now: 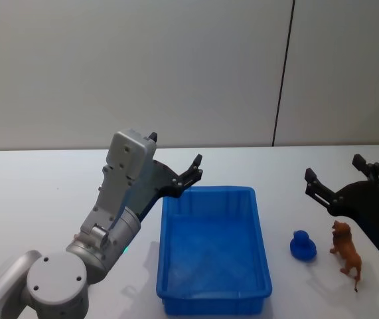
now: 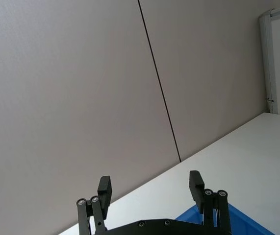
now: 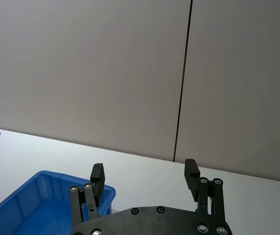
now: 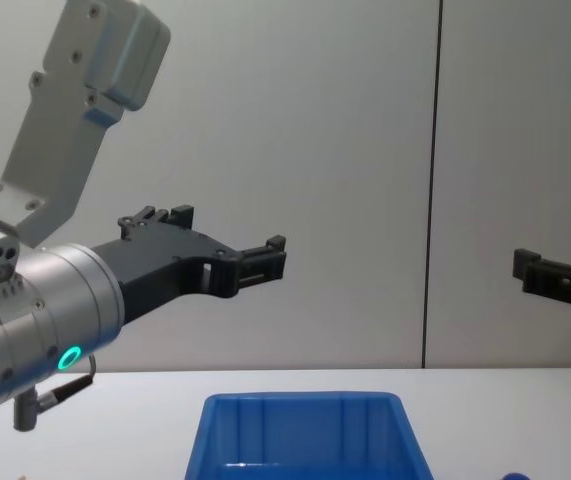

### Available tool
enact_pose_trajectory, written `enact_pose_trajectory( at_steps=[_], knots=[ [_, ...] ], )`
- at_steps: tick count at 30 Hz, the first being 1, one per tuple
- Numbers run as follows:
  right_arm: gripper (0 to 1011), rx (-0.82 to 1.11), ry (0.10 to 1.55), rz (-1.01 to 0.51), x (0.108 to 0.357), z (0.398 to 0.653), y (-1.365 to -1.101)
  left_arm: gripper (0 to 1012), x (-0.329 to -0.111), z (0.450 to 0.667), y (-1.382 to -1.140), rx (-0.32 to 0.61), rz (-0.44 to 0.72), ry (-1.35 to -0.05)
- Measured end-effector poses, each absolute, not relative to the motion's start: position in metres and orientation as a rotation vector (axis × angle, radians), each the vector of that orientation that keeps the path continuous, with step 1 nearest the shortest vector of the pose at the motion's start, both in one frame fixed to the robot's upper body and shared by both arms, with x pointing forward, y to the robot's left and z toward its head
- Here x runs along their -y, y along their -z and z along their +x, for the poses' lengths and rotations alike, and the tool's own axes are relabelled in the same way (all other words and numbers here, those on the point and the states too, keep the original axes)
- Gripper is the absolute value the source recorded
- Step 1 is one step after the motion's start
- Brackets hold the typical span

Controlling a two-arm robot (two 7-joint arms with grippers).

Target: Pick up the two dolls from the table and place them into the box.

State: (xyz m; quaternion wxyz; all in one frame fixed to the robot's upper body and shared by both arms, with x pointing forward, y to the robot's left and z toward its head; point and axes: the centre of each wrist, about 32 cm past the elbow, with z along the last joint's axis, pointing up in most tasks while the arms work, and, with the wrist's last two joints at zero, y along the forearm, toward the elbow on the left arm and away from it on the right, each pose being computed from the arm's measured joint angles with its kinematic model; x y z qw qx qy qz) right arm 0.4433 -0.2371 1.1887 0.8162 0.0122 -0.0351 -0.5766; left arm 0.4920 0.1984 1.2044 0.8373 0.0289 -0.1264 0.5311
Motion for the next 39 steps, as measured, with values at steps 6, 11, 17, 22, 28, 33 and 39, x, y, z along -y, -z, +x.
enact_pose_trajectory(
  at_steps=[6,11,17,22,28,33,39],
  knots=[
    [1001,0.075,1.229,0.026,0.237,0.443,-1.189,1001,-0.198,0.492,-1.204,0.267,0.061,-1.124],
    [1001,0.075,1.229,0.026,0.237,0.443,-1.189,1001,-0.198,0.492,-1.204,0.268,0.061,-1.124],
    [1001,0.075,1.229,0.026,0.237,0.443,-1.189,1001,-0.198,0.492,-1.204,0.268,0.061,-1.124],
    [1001,0.069,1.231,0.025,0.238,0.444,-1.188,1001,-0.198,0.492,-1.204,0.268,0.061,-1.124],
    [1001,0.039,1.237,0.008,0.248,0.444,-1.186,1001,-0.198,0.492,-1.204,0.268,0.061,-1.124],
    [1001,0.012,1.242,-0.015,0.258,0.443,-1.182,1001,-0.198,0.492,-1.204,0.268,0.061,-1.124],
    [1001,-0.012,1.253,-0.057,0.272,0.443,-1.177,1001,-0.198,0.492,-1.204,0.268,0.061,-1.124]
  ],
)
